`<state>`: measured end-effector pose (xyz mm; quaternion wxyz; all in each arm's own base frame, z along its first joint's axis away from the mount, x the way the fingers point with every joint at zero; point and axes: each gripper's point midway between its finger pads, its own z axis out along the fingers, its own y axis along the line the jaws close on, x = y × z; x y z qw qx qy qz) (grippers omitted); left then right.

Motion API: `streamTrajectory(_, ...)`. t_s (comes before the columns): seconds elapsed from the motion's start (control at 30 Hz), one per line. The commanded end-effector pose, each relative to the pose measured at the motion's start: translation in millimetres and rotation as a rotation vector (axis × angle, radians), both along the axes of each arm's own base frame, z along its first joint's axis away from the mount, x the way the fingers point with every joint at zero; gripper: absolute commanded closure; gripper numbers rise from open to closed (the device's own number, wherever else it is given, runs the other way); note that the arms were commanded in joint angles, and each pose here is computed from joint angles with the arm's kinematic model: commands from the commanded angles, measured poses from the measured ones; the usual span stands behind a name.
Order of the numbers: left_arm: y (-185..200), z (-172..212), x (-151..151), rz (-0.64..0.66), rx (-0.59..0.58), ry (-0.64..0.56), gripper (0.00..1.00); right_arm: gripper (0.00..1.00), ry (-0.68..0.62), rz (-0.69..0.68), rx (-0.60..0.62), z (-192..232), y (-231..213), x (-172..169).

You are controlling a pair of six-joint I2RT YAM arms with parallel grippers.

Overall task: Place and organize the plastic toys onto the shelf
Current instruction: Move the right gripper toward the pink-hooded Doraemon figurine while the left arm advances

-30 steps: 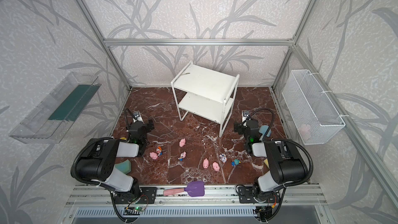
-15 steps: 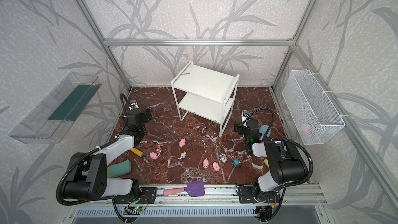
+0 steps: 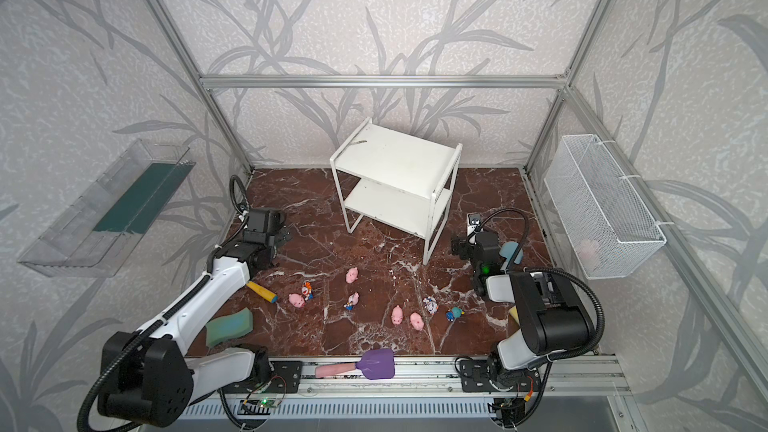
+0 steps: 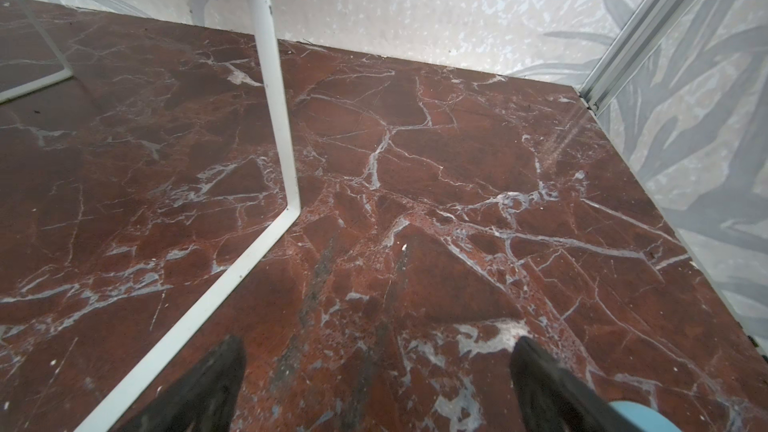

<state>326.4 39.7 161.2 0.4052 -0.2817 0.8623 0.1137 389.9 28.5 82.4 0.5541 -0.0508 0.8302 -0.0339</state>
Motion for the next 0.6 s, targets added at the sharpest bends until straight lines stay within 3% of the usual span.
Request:
streamTrajectory(0.0,-17.5,-15.5,-30.1,-0.035,-0.115,0.126,0.01,0.01,-0.023,0.004,0.008,8.2,2.4,7.3)
streamTrajectory(0.13,-43.4,-25.8,-43.8,-0.159,-0.210,0.212,0.01,0.01,-0.031,0.110,0.002,12.6,18.3,3.8)
streamTrajectory(0.3,-70.7,-32.5,-64.6,-0.297,-0.303,0.267,0.01,0.01,-0.062,0.046,-0.004,34.5,8.5,-5.2)
streamTrajectory(0.53,-97.9,-30.9,-88.4,-0.397,-0.368,0.253,0.01,0.01,0.287,-0.262,0.044,24.0,-29.6,-70.0)
streamTrajectory(0.57,-102.4,-29.7,-90.3,-0.412,-0.376,0.242,0.01,0.01,0.315,-0.296,0.003,23.9,-33.0,-81.8)
